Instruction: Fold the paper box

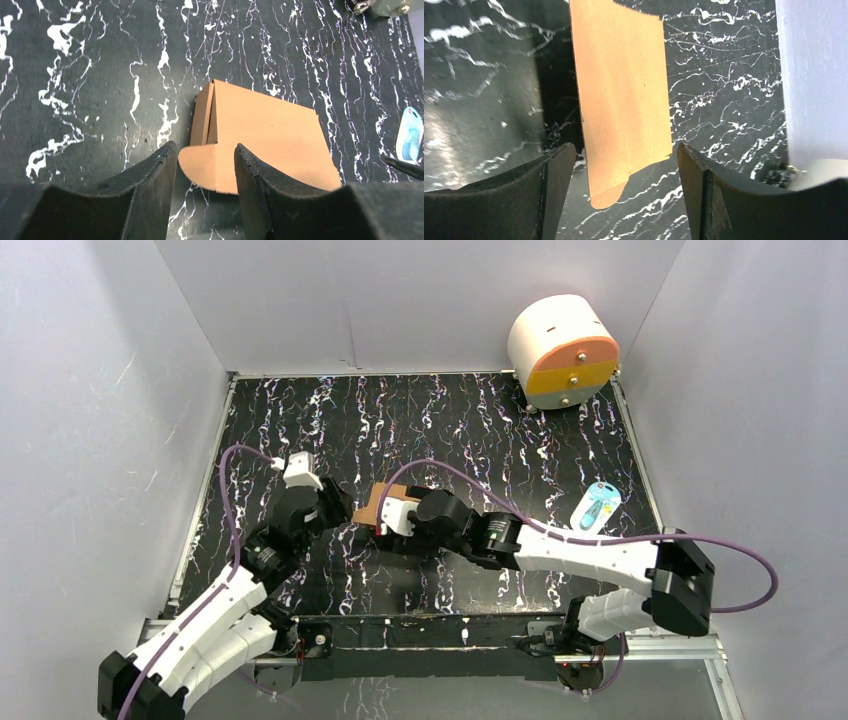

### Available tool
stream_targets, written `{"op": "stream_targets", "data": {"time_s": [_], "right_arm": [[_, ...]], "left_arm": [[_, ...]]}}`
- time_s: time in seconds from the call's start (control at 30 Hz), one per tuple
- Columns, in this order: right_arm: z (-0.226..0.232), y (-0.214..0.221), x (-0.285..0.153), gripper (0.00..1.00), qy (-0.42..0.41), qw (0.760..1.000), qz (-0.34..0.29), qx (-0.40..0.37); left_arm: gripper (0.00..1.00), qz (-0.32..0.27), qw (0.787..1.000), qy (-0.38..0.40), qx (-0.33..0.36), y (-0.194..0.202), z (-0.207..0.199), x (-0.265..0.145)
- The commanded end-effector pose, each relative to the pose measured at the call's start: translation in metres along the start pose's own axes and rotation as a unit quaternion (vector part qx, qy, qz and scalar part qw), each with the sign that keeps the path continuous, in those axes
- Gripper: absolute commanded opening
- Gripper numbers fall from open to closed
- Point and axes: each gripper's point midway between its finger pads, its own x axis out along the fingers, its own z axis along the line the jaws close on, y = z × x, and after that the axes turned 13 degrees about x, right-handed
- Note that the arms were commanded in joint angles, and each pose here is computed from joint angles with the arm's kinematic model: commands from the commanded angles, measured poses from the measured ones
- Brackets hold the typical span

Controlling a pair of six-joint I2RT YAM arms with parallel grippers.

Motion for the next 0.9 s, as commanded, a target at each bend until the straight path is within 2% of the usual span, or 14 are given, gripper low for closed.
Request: {"op": "stream_targets", "data": {"time_s": [0.0, 0.13, 0.33, 0.5, 0.7, 0.87], "right_arm": [[-0.008, -0.022, -0.013, 0.85, 0.001, 0.991, -0.051, 0.124], [-0.035, -0.004, -0.01, 0.86, 0.035, 0.968, -0.045, 0.243], [-0.08, 0.025, -0.009, 0.79, 0.051, 0.906, -0.098, 0.409], [-0.078, 0.037, -0.005, 0.78, 0.014, 0.879, -0.104, 0.465], [-0.076, 0.056, 0.009, 0.81, 0.012, 0.85, -0.098, 0.518], [-0.063, 0.07, 0.023, 0.81, -0.012, 0.835, -0.081, 0.544]], "left_arm": [[0.46, -0.052, 0.998, -0.001, 0.029, -0.044, -0.011, 0.01], [0.52, -0.053, 0.997, -0.016, 0.052, -0.049, -0.012, 0.029], [0.56, -0.033, 0.997, 0.025, 0.068, -0.044, -0.031, 0.055], [0.58, 0.02, 0.997, 0.052, 0.062, -0.017, -0.037, 0.075], [0.57, 0.058, 0.996, 0.058, 0.033, 0.02, -0.023, 0.083], [0.55, 0.086, 0.993, 0.076, 0.019, 0.042, -0.021, 0.084]]}}
